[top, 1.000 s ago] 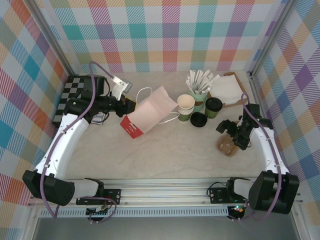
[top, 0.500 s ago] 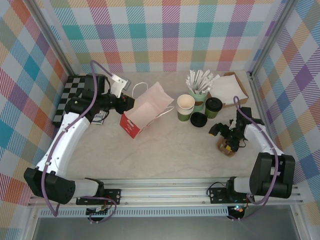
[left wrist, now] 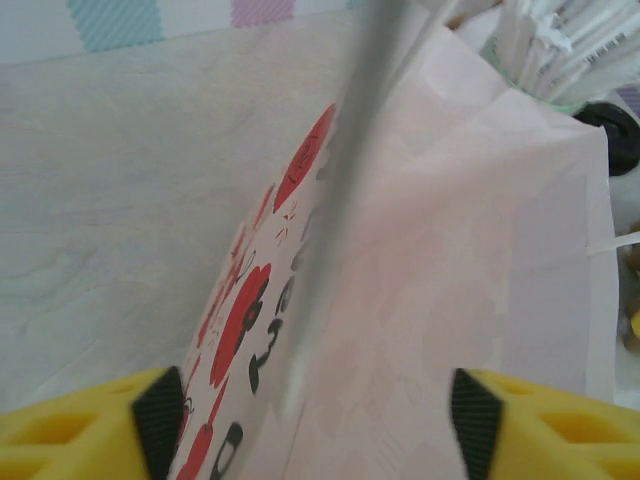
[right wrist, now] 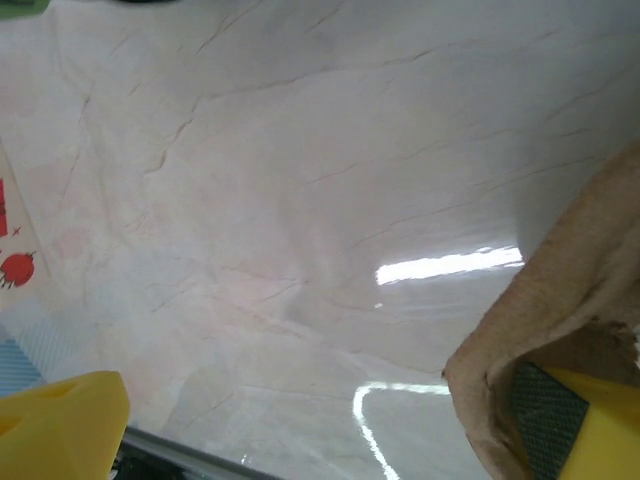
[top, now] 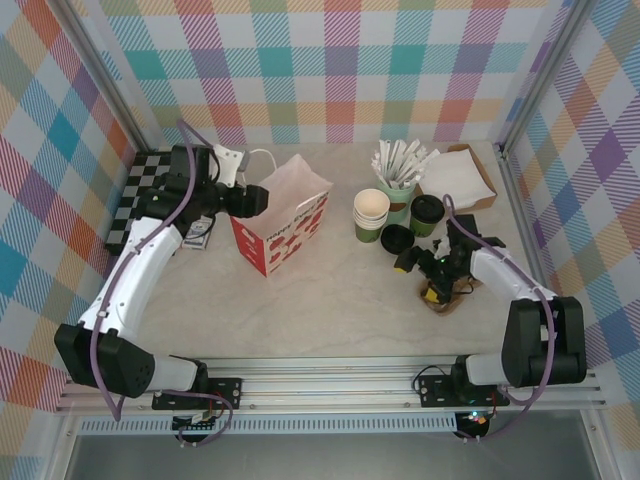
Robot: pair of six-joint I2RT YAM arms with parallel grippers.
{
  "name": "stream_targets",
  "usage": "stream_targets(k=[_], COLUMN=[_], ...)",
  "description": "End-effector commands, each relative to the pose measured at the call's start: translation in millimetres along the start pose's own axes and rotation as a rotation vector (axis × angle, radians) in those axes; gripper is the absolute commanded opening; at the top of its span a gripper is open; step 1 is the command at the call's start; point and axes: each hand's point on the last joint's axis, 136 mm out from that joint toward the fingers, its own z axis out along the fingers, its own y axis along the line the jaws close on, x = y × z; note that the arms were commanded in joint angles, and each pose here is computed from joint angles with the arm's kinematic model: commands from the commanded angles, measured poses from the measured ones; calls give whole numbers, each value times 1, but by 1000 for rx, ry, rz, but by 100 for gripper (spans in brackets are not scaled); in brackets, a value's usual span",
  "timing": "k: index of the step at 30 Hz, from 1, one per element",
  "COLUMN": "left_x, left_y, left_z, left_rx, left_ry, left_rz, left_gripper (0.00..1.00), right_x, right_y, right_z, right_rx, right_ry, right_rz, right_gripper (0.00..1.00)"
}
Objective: Pack the takeout coffee
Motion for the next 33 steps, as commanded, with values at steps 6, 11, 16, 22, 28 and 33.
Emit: stream_targets(k=[6, 11, 16, 22, 28, 33], left_x=[2, 17, 31, 57, 58, 57], left_y=[44, 48, 34, 20, 7, 10], left_z=[-38, -55, -68, -80, -54, -41], left_rx=[-295, -358, -330, -330, -287, -370], left_ry=[-41, 43, 61, -6, 15, 35], left_rz=[-234, -364, -538, -695, -766, -747], left_gripper=[97, 100, 100, 100, 86, 76], right_x=[14, 0, -20, -39, -32, -23], right_y=[55, 49, 47, 30, 29, 22], right_z=[8, -25, -46, -56, -60, -69], right_rx=[-71, 95, 197, 300, 259, 233], right_ry=[6, -86, -189, -301, -335, -383], right_rz=[-27, -227, -336, -317, -296, -289], right_gripper=[100, 100, 100, 100, 100, 100])
